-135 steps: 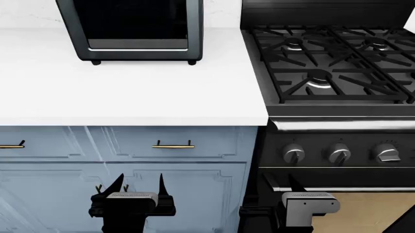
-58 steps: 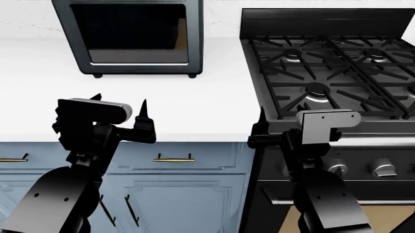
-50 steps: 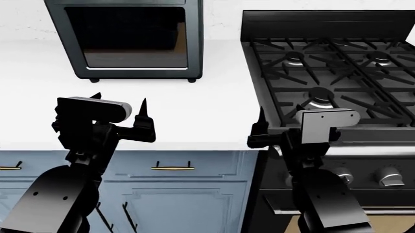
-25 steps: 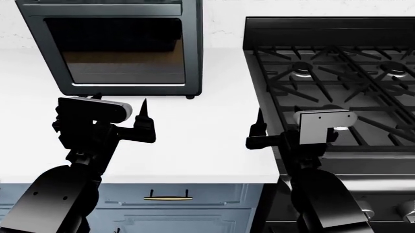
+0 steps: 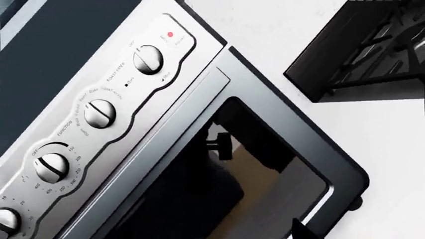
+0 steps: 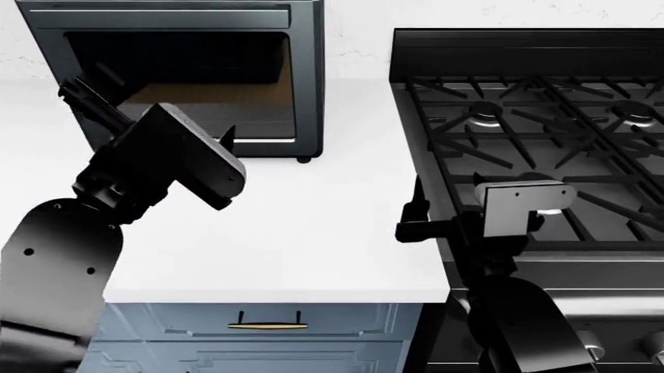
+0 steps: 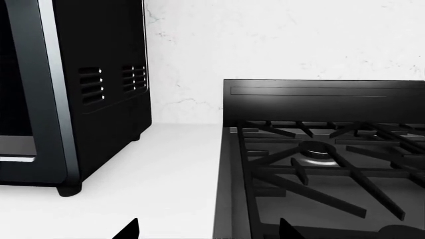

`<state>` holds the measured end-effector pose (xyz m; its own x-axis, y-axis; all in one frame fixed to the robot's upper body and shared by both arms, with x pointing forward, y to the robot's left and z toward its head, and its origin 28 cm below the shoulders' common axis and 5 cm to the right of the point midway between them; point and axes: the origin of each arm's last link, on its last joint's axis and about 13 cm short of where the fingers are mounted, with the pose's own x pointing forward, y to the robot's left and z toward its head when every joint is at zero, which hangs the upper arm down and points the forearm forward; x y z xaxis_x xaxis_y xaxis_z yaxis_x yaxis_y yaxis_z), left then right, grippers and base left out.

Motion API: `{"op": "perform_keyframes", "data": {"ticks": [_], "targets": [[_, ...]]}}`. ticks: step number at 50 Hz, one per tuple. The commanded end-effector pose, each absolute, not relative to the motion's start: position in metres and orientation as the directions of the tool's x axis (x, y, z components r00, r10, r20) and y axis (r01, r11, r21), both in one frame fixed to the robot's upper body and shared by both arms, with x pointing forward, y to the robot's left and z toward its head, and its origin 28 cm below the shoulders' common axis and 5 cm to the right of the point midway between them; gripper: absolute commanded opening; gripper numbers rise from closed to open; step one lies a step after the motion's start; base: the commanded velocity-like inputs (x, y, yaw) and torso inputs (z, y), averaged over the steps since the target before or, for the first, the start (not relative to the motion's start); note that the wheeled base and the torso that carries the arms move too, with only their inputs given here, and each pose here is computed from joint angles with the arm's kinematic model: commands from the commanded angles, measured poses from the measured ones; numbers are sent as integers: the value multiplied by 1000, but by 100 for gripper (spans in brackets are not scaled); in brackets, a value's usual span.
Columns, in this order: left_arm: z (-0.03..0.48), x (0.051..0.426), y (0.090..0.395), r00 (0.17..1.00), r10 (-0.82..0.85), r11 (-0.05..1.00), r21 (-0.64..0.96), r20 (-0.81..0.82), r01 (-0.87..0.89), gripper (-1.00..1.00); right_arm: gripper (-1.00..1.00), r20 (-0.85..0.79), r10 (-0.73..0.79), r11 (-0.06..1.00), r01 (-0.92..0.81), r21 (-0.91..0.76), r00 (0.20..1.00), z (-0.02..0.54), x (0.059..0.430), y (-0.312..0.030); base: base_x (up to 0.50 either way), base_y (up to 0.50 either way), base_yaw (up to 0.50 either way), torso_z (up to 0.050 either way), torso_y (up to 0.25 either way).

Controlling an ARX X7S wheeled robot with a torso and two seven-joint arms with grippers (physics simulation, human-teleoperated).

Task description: Open the toaster oven door.

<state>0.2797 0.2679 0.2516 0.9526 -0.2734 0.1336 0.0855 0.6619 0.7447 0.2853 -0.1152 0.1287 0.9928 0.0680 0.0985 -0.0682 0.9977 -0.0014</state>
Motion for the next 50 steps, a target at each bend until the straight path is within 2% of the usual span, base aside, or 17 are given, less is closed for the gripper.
{"op": "perform_keyframes", "data": {"ticks": [1, 14, 50], "targets": [[296, 284, 285, 960, -276, 315, 948, 41, 50, 100, 100, 103, 74, 997, -75, 1, 992, 128, 283, -116, 0, 0, 0, 0, 0], [326, 301, 291, 965, -261, 77, 996, -28, 50, 100, 100, 103, 83, 996, -84, 5, 991, 126, 284, -115, 0, 0, 0, 0, 0], [358, 352, 285, 981, -178, -91, 994, -71, 55, 100, 100, 91, 86, 996, -88, 19, 992, 121, 286, -116, 0, 0, 0, 0, 0]]}}
